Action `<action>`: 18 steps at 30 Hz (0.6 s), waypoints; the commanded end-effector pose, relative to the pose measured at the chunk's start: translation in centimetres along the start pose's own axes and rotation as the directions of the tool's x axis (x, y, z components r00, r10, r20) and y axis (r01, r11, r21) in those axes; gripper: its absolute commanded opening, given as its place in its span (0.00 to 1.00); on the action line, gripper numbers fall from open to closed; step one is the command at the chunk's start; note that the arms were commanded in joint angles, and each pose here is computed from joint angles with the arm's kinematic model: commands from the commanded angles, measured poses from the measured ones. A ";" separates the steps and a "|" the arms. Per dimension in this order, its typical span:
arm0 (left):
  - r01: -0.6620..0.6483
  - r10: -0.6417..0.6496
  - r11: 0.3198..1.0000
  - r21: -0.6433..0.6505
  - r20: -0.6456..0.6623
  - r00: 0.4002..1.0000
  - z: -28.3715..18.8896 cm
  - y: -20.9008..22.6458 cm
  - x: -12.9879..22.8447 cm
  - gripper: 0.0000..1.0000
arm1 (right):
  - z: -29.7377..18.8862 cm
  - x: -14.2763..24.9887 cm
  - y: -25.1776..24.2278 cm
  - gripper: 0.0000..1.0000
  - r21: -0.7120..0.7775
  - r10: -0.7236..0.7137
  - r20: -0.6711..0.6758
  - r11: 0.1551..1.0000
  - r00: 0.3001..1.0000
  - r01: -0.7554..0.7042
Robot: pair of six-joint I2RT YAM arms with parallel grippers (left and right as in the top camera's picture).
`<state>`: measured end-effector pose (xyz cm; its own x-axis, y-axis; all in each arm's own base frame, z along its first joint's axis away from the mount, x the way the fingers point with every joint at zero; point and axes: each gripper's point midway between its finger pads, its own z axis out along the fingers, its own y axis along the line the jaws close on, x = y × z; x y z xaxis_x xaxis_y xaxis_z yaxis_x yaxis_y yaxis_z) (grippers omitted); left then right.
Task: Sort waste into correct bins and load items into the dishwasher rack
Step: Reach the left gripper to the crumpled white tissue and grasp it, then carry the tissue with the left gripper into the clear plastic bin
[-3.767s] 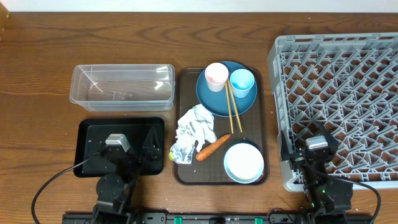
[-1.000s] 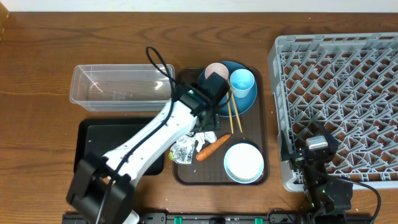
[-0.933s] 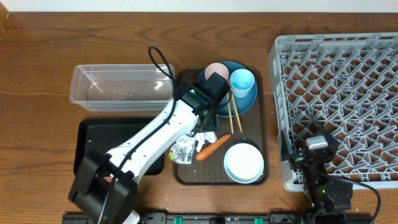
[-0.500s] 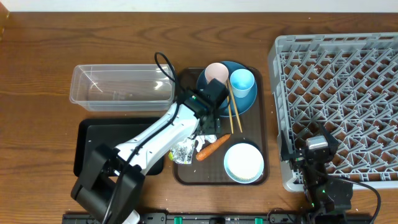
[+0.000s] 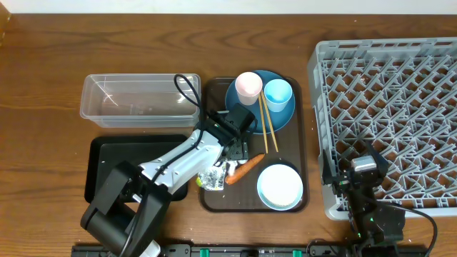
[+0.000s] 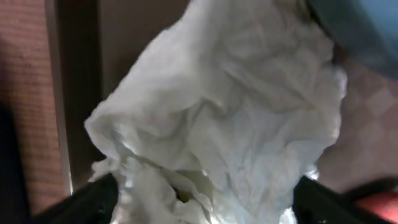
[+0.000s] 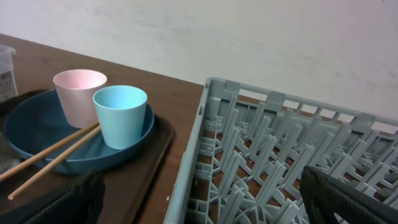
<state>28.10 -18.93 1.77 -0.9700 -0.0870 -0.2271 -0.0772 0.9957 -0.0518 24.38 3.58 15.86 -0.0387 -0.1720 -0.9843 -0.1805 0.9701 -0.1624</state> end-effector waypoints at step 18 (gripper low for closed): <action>-0.011 0.003 0.999 0.050 0.163 0.987 -4.6 0.1 -2.7 0.06 | 0.0 0.1 -0.2 0.99 0.011 -0.007 -0.003 1.000 1.000 0.007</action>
<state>28.91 -18.73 3.97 -0.9484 -0.0817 -0.3064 -0.0634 0.9956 -0.0691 24.38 3.58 15.86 -0.0386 -0.1719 -0.9844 -0.1808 0.9700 -0.1623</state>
